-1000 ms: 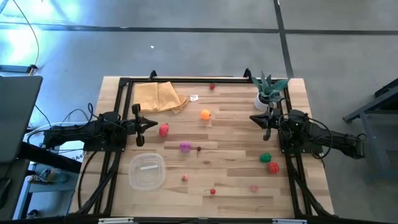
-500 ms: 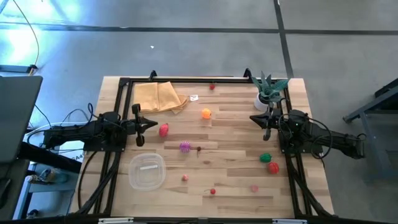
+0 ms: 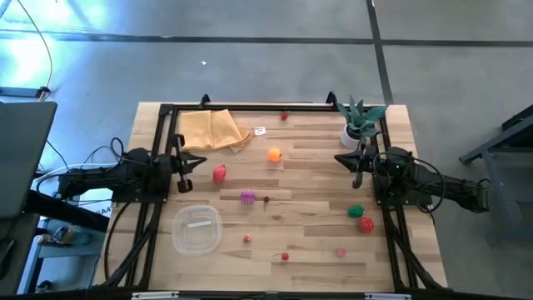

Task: Pick and placing Produce into tupperware
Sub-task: Move the bin to the center of the table

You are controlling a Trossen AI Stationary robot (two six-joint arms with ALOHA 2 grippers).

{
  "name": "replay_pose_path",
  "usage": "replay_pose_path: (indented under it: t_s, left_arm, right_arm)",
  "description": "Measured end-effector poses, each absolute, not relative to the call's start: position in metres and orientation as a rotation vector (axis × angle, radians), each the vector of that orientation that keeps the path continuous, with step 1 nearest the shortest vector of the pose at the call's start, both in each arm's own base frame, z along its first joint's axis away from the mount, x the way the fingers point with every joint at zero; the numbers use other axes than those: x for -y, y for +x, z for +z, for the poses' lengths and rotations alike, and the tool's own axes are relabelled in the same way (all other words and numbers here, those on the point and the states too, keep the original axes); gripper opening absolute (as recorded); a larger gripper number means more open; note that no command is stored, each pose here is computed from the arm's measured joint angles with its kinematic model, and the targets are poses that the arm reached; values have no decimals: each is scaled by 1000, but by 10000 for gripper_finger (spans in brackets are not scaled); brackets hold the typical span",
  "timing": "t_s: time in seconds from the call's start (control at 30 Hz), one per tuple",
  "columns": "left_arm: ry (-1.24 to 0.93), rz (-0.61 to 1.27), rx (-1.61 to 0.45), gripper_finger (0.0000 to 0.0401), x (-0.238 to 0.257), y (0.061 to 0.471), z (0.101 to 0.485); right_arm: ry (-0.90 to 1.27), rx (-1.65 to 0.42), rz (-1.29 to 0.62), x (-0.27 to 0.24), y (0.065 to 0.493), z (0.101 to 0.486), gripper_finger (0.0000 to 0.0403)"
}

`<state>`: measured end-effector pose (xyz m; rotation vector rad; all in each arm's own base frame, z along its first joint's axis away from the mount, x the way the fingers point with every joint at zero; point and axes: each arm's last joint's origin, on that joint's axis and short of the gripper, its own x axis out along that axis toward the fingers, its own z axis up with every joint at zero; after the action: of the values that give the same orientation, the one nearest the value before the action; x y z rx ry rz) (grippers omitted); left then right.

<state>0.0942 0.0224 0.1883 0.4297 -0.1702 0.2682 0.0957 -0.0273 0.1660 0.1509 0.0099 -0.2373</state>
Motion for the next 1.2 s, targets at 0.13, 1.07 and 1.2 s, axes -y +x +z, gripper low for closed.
replay_pose_path:
  t_s: [0.13,1.07,1.2]
  left_arm:
    - [434,274,202,1,-22,94,191]
    - [485,292,153,1,-23,94,188]
    - [482,281,105,1,-23,95,183]
  right_arm:
    - [294,8,-238,27,96,166,0]
    - [145,90,-414,32,94,174,0]
    - [80,83,-556,36,92,174,0]
